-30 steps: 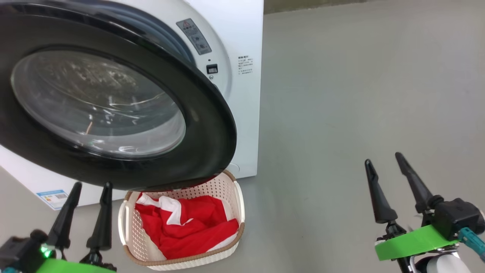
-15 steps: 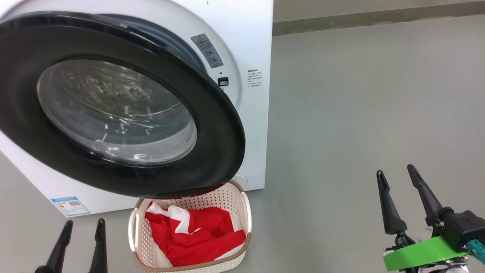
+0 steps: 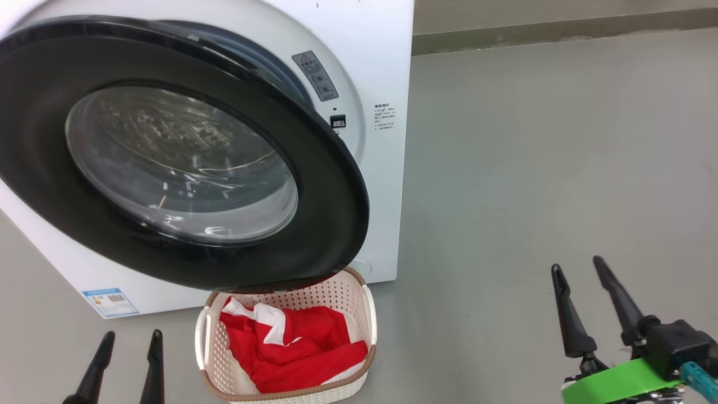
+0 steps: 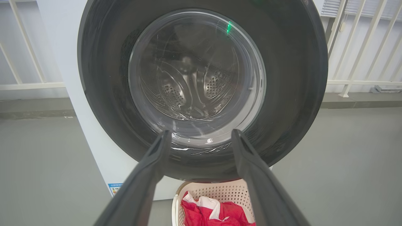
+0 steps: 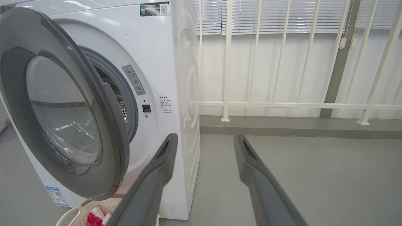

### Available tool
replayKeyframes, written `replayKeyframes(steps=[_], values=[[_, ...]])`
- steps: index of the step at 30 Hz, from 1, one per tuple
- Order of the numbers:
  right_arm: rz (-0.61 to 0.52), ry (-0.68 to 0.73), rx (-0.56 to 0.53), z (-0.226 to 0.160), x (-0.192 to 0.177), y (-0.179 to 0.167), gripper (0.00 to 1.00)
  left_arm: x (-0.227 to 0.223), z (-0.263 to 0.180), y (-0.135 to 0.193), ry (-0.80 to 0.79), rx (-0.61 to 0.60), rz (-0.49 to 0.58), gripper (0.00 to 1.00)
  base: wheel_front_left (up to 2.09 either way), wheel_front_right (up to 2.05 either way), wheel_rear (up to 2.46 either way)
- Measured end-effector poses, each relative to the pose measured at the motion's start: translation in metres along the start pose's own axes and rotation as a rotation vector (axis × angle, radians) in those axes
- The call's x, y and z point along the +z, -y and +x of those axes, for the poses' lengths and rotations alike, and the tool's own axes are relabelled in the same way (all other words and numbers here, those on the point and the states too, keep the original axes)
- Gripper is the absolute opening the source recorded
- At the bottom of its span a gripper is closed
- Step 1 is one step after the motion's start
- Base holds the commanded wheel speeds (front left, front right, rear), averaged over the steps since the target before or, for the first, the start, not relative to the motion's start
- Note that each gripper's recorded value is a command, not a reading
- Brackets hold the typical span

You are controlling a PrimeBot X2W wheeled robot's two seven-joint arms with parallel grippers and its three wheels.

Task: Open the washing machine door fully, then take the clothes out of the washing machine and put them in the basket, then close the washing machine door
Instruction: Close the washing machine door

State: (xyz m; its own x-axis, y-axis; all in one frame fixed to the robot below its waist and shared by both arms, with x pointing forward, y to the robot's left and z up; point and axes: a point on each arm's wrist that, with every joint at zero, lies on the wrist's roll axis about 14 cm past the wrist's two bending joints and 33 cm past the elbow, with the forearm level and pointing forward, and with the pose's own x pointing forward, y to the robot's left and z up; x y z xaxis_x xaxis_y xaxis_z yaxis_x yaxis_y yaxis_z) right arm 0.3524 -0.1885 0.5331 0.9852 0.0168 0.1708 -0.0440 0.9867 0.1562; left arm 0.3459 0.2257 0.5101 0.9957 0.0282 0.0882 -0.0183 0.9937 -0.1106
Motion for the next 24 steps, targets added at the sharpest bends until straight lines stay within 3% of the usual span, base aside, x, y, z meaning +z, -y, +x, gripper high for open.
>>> replayKeyframes(steps=[1, 3, 10, 24], values=[[0.001, -0.008, 0.007, 0.0, -0.003, -0.002, 0.27, 0.0, 0.0, 0.0, -0.001, 0.001, 0.0, 1.0, 0.0, 0.0, 0.0], [0.002, -0.025, 0.028, 0.002, -0.008, -0.008, 0.0, -0.001, -0.001, -0.001, -0.004, 0.002, 0.006, 1.0, 0.0, 0.0, 0.0], [0.084, -0.092, 0.1, 0.02, -0.031, -0.037, 0.0, -0.005, -0.009, -0.007, -0.018, 0.021, 0.015, 1.0, 0.0, 0.0, 0.0], [0.121, -0.142, 0.44, 0.081, -0.044, -0.157, 0.0, -0.011, -0.024, -0.026, -0.04, 0.098, -0.014, 1.0, 0.0, 0.0, 0.0]])
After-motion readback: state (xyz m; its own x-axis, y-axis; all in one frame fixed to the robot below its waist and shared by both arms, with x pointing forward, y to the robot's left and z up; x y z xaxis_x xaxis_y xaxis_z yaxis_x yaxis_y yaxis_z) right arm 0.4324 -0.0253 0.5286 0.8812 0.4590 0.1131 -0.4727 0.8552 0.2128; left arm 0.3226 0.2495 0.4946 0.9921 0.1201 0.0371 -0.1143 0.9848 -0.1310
